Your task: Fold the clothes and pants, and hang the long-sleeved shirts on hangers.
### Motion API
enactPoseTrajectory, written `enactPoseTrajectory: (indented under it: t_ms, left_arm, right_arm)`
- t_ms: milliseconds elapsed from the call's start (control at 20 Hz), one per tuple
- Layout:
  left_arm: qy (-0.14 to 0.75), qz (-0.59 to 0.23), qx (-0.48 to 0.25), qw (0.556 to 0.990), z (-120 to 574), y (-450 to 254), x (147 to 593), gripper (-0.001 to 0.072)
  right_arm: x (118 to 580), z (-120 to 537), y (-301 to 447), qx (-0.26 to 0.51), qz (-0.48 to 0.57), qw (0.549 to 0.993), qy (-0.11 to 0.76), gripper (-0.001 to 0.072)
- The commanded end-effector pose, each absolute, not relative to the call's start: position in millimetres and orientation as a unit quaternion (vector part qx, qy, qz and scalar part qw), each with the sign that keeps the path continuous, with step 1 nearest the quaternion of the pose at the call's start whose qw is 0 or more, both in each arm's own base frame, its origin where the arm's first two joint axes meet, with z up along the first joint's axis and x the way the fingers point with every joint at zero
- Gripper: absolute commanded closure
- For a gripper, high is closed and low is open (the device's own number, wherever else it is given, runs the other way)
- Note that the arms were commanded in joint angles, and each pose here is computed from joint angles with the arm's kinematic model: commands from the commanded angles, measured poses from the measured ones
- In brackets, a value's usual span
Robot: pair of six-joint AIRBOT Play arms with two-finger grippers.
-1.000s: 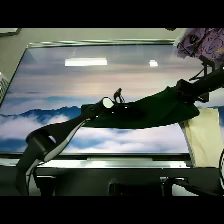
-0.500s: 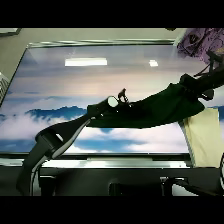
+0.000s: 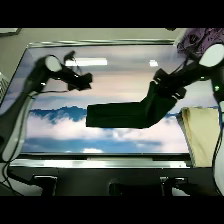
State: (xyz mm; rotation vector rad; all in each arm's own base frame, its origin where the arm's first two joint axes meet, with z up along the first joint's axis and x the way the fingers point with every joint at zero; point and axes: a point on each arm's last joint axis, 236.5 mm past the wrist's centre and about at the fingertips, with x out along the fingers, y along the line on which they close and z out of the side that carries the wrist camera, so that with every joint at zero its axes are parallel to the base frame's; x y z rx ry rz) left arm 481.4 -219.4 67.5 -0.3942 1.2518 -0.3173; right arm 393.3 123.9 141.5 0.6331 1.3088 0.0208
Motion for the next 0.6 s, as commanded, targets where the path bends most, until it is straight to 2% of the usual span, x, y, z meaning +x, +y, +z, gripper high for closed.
enactPoseTrajectory:
  t_ms: [0,250,550]
  left_arm:
    - [0.557,-0.084,-0.157,0.811,116,-110,474,0.0690]
    - [0.521,-0.029,-0.192,0.831,150,-36,471,0.0690]
    - [0.525,-0.008,-0.204,0.826,149,-11,467,0.0690]
  right_arm:
    - [399,147,198,0.331,0.032,0.747,0.576,0.0676]
    - [393,119,272,0.332,0.056,0.728,0.597,0.0676]
    - [408,79,328,0.365,0.059,0.713,0.596,0.0676]
